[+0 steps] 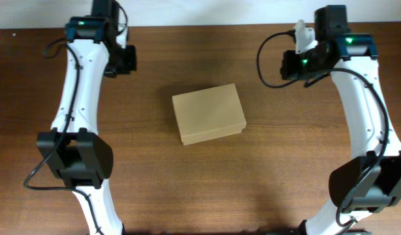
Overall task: Pack container
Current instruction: 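Lift both grippers up and away from the closed box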
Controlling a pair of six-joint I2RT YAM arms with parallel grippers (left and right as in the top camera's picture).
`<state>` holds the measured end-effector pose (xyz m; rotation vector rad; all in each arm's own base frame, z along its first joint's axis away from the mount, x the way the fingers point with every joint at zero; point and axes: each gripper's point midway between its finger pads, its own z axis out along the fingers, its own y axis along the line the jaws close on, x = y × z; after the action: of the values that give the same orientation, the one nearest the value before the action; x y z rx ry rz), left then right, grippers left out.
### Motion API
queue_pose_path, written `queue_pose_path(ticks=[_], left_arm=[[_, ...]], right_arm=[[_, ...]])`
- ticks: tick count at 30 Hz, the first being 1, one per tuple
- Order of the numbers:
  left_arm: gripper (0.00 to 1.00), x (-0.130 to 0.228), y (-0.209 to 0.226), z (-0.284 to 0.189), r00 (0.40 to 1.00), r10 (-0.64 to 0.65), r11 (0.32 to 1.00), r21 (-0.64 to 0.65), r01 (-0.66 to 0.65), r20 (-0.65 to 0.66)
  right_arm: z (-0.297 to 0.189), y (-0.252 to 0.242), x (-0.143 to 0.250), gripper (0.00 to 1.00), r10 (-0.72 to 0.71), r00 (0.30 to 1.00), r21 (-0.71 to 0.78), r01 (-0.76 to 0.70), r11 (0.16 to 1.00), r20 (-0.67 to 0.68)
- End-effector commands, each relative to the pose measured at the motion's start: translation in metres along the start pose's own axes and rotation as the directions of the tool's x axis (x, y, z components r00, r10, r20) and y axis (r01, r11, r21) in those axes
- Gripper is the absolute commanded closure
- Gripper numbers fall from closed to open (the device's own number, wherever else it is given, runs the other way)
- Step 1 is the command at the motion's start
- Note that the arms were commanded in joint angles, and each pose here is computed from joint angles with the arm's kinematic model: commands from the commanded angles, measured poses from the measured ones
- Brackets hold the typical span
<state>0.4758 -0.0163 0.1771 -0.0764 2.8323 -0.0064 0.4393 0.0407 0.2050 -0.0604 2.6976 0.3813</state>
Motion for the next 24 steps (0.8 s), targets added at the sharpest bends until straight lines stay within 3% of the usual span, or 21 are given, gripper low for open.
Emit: queue_pose_path(ticks=[1,5,10,18,24], left_arm=[[0.85,-0.010,0.019,-0.012,0.998,-0.045,0.999,-0.010,0.046,0.052],[0.98,-0.002,0.017,-0.011,0.998,-0.060,0.997,0.041,0.060,0.012],[0.98,0.019,-0.004,0.007,0.996,-0.047,0.990,0.130,0.058,-0.082],[0.98,0.094,-0.058,0.056,0.944,0.039,0.967,0.250,0.047,-0.327],[0.98,0.115,-0.102,0.068,0.930,0.119,0.937,0.349,0.010,-0.347]], right_arm=[[-0.010,-0.019,-0.004,0.96,0.036,0.999,0.030,-0.036,0.999,0.024],[-0.013,-0.032,0.002,0.96,0.067,0.998,0.054,-0.067,0.996,0.005],[-0.014,-0.043,0.004,0.96,0.069,0.998,0.116,-0.069,0.991,0.004],[-0.014,-0.046,0.003,0.96,0.069,0.998,0.130,-0.069,0.989,0.006],[-0.014,-0.046,0.004,0.96,0.069,0.998,0.134,-0.069,0.989,0.004]])
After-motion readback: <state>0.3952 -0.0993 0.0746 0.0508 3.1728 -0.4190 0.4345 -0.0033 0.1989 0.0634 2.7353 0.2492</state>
